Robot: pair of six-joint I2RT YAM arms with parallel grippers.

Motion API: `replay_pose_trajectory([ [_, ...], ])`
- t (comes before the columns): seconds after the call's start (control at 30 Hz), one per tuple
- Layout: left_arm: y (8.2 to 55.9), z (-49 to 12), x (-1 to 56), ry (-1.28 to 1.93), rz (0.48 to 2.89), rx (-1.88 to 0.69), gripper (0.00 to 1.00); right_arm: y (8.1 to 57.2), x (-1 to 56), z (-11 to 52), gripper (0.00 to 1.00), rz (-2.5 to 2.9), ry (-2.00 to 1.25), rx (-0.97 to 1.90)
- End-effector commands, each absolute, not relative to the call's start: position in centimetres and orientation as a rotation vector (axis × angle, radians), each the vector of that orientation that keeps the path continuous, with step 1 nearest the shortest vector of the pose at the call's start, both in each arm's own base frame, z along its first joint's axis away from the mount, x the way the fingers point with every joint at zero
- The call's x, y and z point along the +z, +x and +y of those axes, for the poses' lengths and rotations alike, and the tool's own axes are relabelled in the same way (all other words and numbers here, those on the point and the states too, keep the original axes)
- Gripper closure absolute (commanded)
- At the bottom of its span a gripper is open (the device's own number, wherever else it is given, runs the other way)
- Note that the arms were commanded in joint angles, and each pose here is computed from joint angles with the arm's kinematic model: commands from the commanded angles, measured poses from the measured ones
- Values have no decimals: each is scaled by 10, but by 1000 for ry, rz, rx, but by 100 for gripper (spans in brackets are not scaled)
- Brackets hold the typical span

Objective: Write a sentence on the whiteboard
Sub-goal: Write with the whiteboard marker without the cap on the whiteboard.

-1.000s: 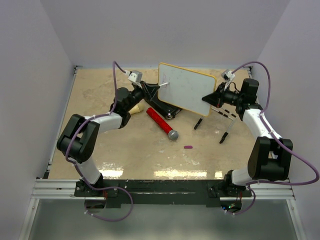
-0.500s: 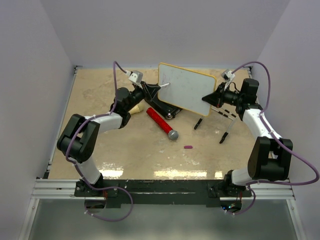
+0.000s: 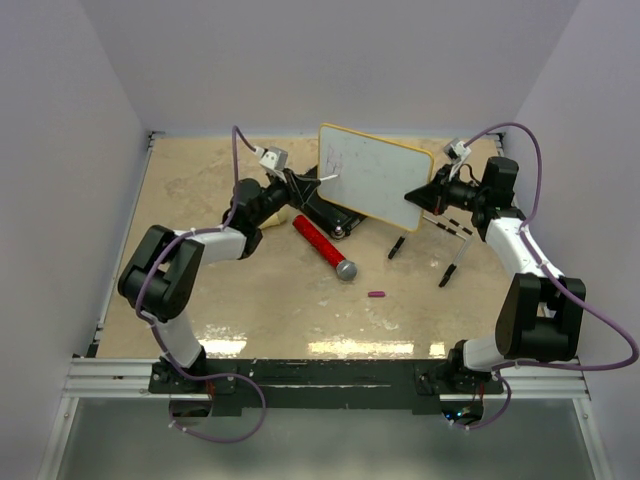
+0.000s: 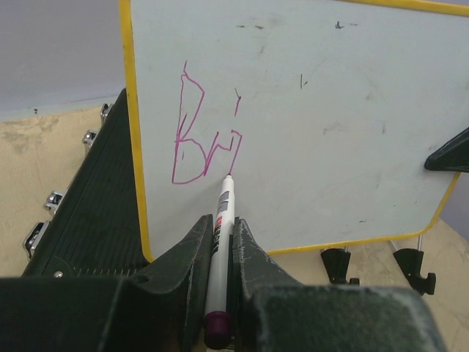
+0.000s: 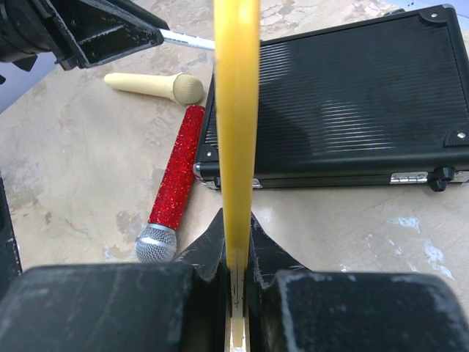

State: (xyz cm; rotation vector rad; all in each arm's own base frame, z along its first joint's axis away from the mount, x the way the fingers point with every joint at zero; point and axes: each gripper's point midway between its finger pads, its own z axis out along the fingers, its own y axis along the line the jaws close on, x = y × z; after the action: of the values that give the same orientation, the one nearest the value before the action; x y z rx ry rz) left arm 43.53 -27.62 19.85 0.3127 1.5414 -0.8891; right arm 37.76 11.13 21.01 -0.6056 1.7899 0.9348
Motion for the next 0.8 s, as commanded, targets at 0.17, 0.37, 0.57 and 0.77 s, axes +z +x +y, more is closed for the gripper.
replay_pose_trajectory([
  [0.17, 440, -272, 188, 321, 1546, -857, 100, 378, 219, 115, 100, 1760, -648, 937],
  [0.37, 443, -279, 211, 338, 1493, -895, 100, 378, 219, 115, 100, 1759, -646, 933],
  [0.57, 443, -284, 237, 348, 1440, -923, 100, 378, 219, 115, 100, 1759, -648, 934],
  [0.77, 426, -284, 267, 367, 1366, -978, 100, 379, 219, 114, 100, 1761, -646, 928],
])
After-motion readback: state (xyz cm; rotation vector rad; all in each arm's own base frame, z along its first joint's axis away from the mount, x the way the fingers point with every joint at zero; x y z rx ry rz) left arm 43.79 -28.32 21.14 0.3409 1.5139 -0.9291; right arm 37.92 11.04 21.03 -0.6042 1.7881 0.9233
